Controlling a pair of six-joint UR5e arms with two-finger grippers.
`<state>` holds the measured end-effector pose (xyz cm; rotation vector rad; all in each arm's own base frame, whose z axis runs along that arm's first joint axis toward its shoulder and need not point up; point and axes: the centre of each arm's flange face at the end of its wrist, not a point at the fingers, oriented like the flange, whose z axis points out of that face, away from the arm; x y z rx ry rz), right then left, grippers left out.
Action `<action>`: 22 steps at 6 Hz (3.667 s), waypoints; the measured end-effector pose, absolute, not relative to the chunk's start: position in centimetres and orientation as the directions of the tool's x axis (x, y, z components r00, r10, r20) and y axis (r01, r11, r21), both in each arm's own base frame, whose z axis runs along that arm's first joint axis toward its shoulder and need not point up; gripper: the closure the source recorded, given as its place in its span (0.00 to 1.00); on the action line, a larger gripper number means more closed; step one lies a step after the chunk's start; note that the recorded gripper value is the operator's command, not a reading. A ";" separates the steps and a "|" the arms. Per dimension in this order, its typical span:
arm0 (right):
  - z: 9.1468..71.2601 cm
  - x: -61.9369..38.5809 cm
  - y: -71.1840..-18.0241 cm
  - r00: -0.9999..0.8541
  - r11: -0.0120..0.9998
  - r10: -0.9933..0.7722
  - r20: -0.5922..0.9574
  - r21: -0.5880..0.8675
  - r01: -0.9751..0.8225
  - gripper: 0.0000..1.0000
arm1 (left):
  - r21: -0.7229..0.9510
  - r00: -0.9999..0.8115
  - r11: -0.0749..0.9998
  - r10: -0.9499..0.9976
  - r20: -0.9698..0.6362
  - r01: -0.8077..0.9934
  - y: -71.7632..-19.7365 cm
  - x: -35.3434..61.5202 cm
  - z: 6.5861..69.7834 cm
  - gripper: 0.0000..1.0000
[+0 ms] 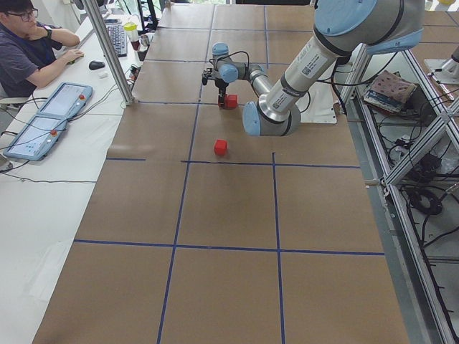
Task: Form red blocks into L shape at center
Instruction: 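Hold the cube against the first cube with the left gripper, then release the cube and move the left gripper to the last red cube, then grasp the last red cube with the left gripper and lift it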
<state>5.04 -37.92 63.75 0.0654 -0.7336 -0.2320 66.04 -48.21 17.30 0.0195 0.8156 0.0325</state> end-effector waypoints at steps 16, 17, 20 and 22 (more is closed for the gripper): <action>64.2 5.0 -38.1 0.718 0.973 -0.227 0.657 0.132 0.187 0.00 | 0.332 0.690 0.933 0.332 -0.643 -0.140 -47.9 41.2 33.7 0.00; 64.2 5.0 -38.1 0.719 0.974 -0.227 0.657 0.132 0.187 0.00 | 0.318 0.701 0.938 0.319 -0.638 -0.138 -47.9 40.7 35.0 0.00; 64.1 5.0 -38.1 0.718 0.973 -0.228 0.657 0.134 0.187 0.00 | 0.193 0.728 0.978 0.190 -0.659 -0.080 -46.9 40.2 38.1 0.00; 64.1 5.0 -38.1 0.718 0.973 -0.230 0.657 0.135 0.188 0.00 | 0.160 0.723 0.985 0.157 -0.673 -0.064 -46.4 40.5 38.3 0.00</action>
